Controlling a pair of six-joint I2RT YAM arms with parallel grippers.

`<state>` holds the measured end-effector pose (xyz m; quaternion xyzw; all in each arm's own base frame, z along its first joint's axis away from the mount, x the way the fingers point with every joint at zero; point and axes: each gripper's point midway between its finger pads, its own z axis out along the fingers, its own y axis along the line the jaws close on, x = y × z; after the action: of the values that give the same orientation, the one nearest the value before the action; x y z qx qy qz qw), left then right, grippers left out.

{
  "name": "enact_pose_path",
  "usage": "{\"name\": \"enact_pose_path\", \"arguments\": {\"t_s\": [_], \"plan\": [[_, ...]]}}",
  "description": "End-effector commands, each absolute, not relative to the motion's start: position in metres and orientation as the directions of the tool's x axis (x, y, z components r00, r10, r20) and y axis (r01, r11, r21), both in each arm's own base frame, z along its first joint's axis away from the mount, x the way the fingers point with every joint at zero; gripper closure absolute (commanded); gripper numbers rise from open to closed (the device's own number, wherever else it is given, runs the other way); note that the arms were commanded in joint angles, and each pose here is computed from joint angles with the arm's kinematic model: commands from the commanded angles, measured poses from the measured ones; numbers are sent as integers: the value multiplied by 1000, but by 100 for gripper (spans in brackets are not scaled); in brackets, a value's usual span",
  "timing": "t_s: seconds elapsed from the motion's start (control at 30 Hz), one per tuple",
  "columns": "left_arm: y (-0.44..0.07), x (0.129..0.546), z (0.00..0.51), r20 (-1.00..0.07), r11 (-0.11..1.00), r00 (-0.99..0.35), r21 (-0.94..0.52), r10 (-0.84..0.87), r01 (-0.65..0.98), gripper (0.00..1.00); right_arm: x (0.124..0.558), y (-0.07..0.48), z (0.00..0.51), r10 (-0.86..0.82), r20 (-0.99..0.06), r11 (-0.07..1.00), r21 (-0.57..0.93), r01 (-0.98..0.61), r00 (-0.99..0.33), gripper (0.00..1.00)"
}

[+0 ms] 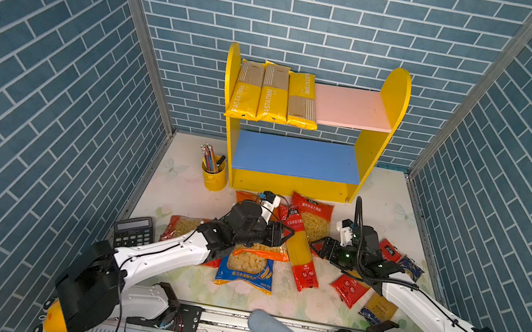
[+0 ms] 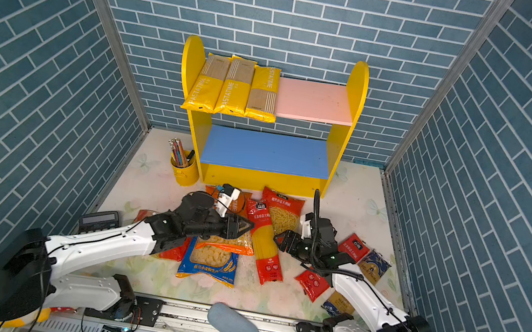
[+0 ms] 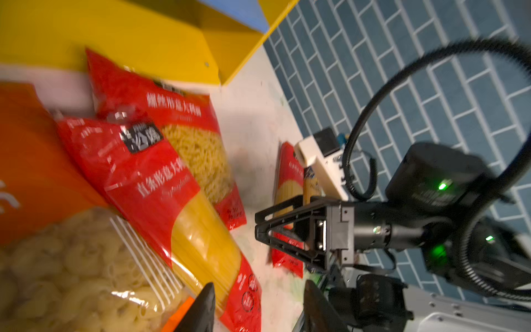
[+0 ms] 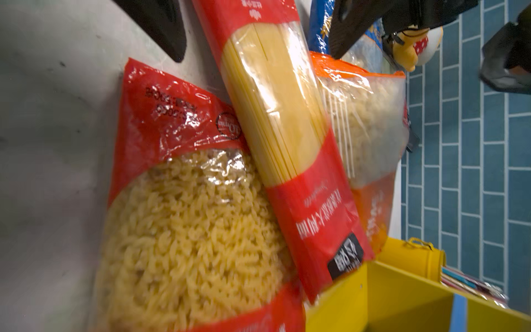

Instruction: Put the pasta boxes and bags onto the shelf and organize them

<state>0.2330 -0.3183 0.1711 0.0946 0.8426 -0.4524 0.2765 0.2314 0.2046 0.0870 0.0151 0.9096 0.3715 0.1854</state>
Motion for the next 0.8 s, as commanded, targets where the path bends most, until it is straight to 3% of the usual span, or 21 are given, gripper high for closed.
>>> {"name": "enact_pose_path", "arguments": {"t_s": [0.0, 0.47, 0.77], "plan": [[-322, 232, 155, -548, 574, -831, -711, -92, 406, 49, 221, 209, 75, 77, -318, 704, 689, -175, -945, 23], [-314, 232, 112, -509, 625, -856, -698, -90, 349, 51, 215, 250, 55, -17, -304, 547, 794, -263, -952, 39], [-280, 246, 138, -513, 613, -838, -727, -188, 308, 50, 216, 267, 101, 49, -442, 403, 829, -387, -896, 91]]}}
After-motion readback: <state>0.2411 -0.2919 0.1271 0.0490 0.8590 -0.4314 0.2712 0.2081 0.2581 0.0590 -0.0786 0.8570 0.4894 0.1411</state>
